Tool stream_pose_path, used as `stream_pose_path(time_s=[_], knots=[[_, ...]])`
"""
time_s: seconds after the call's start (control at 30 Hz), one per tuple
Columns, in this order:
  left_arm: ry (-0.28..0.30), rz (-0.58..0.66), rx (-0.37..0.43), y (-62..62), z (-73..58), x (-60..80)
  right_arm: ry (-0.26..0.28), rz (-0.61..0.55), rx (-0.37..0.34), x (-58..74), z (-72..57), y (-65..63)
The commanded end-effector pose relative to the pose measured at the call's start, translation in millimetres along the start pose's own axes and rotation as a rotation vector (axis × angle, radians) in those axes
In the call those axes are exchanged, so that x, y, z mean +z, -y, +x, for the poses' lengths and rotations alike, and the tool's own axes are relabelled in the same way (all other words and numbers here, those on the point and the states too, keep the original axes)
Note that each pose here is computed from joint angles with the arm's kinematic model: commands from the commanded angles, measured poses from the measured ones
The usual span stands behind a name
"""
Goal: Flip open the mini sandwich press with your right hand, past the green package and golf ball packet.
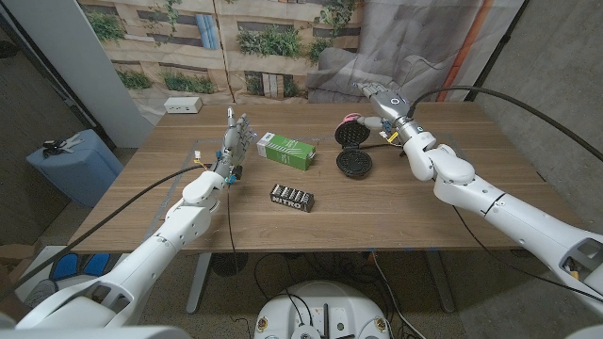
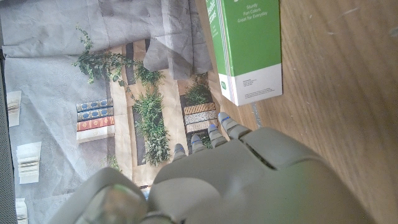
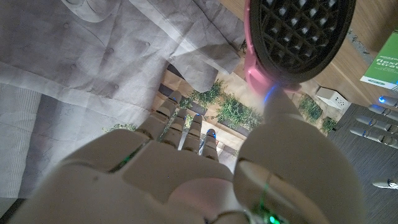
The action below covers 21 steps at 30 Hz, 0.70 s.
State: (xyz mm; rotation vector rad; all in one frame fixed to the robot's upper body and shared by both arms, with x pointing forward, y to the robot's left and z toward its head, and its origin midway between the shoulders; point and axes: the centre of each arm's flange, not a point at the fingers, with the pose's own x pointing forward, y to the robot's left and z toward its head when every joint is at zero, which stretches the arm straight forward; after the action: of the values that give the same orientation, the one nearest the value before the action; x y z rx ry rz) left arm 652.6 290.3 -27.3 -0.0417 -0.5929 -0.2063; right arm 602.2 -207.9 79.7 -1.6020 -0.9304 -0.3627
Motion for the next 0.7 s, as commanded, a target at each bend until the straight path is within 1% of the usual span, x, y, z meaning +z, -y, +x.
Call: stream_pose_path(time_s=[0.03,0.5,0.7], knots=[[0.001,0.0,0.0,-0.2,0.2,0.2,0.001,-0.003,0.01,-4.3,15.7,-1.4],[0.001,0.0,0.0,-0.3,0.2,0.2,0.005,0.001,0.015,-6.2,36.8,-6.4],[0.001,0.0,0.0,-0.2,0.1,0.2,0.003,0.001,0.011,-9.0,43.1,-8.3]])
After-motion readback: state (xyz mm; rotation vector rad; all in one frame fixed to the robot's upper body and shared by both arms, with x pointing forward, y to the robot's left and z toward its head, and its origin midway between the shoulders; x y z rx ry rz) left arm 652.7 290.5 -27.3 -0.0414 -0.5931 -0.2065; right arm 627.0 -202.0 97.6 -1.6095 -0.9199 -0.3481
